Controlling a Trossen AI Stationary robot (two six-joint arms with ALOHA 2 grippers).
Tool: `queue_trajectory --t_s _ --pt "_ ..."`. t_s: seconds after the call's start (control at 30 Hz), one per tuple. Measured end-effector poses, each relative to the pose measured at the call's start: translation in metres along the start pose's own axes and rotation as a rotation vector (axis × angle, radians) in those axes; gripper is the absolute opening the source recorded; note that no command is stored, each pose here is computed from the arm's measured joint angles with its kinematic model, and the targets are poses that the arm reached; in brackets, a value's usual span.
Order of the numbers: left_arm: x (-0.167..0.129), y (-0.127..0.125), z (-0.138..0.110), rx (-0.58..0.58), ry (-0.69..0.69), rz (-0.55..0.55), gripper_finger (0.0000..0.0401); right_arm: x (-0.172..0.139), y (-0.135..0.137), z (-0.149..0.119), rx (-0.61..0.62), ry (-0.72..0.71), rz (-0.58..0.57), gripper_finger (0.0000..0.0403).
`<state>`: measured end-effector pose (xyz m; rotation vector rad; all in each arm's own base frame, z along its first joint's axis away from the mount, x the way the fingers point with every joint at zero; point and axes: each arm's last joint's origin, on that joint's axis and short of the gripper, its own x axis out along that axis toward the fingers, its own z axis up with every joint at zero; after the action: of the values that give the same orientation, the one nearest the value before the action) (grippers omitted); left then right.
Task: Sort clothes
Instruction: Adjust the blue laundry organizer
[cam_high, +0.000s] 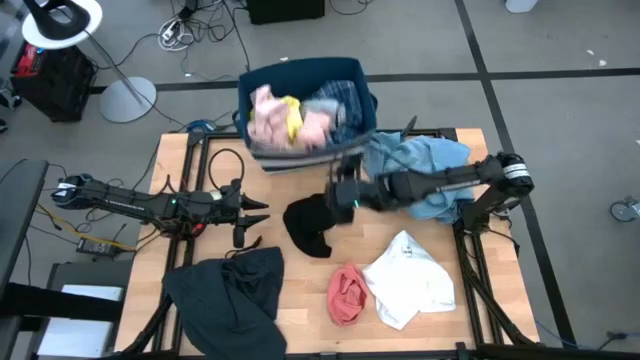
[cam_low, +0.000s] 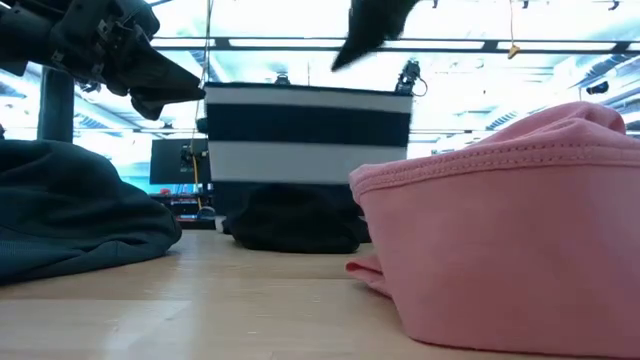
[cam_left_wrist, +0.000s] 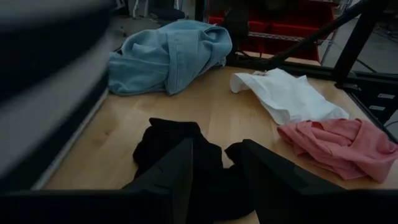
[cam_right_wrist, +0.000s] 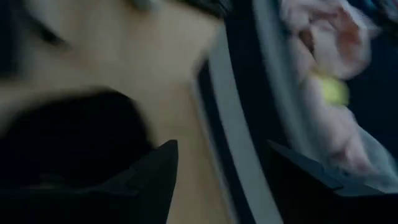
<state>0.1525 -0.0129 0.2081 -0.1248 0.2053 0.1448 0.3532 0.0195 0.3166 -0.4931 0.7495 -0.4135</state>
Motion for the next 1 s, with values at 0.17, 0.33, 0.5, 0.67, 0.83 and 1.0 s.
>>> queue_trajectory --t_s 0.17,0.33,0.5,0.67,0.83,1.0 --pt "0.000 0.000 0.001 -0.020 -0.006 -0.002 0.0145 0.007 -0.041 0.008 -0.003 -0.115 -0.119 0.0221" --pt "0.000 0.000 0.001 -0.016 -0.005 -0.002 0.0145 0.013 -0.072 0.012 -0.038 -0.217 -0.158 0.0214" --pt "0.000 0.000 0.001 0.002 -0.006 -0.001 0.0145 0.019 -0.088 0.004 0.024 -0.188 -0.074 0.0208" --pt "0.000 0.000 0.001 0.008 -0.008 0.015 0.0145 0.023 -0.084 -0.001 0.014 -0.162 -0.007 0.0201" --pt "0.000 0.000 0.001 0.008 -0.008 0.017 0.0145 0.025 -0.080 -0.005 0.018 -0.119 0.031 0.0198" --pt "0.000 0.000 0.001 0.008 -0.009 0.018 0.0145 0.028 -0.081 -0.014 0.023 -0.054 0.063 0.0195"
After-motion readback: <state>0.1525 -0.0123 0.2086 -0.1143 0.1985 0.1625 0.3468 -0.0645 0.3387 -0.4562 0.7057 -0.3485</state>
